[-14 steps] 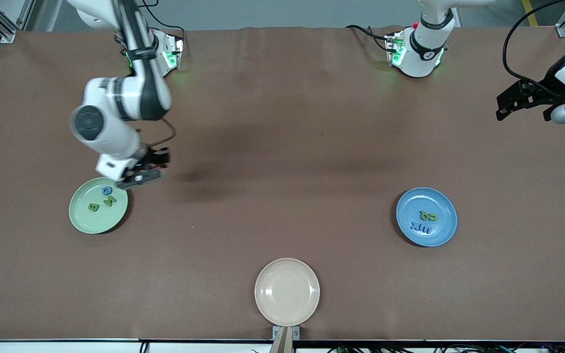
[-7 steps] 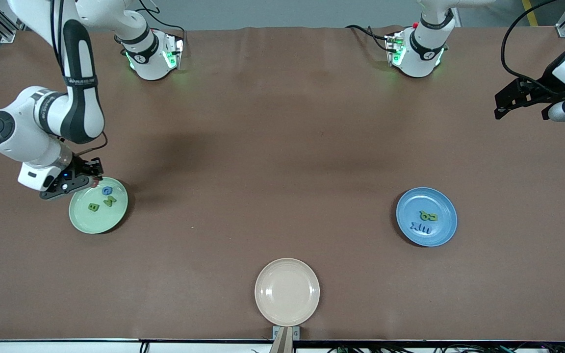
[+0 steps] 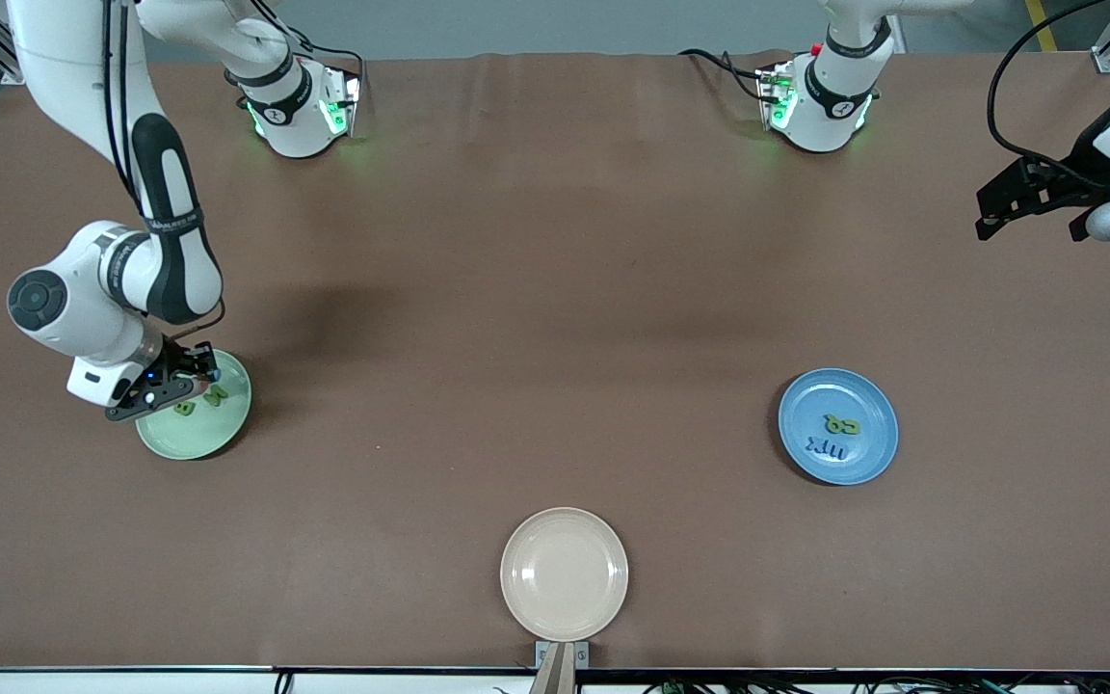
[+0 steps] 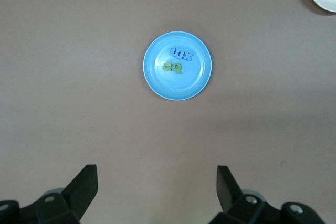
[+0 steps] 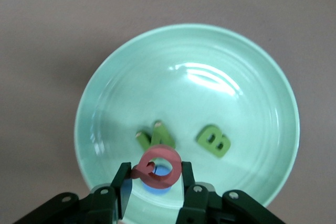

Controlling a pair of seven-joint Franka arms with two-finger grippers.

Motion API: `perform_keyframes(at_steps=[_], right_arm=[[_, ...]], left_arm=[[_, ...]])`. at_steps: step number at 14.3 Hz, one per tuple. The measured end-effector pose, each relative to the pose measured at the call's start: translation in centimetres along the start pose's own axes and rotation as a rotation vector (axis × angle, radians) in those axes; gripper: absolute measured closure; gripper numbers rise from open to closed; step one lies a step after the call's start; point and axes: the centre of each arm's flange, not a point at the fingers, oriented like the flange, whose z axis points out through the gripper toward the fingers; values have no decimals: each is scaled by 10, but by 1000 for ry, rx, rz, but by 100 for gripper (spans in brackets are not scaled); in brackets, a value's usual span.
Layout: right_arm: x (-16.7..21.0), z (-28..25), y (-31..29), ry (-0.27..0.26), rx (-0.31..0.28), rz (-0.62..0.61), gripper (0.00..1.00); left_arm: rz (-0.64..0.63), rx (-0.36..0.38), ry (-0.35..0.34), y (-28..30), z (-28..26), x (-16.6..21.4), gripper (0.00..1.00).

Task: Sort upper and lower case letters into plates
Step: 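Place the pink o on the green plate with the right gripper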

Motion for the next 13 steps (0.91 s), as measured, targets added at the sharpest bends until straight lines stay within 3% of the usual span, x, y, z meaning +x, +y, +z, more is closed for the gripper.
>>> perform_keyframes(at_steps=[5, 9, 11, 13], right_arm=[[24, 17, 20, 13, -1, 2, 57], [33, 16, 16, 16, 6, -5, 22], [37, 14, 8, -3, 41, 5, 4], [44, -3, -7, -29, 96, 96, 1]], left_arm=[[-1, 0, 0, 0, 0, 0, 0], [-3, 0, 0, -2, 0, 1, 0], [-3, 0, 1, -2, 0, 1, 0], [-3, 0, 1, -1, 0, 1, 0]])
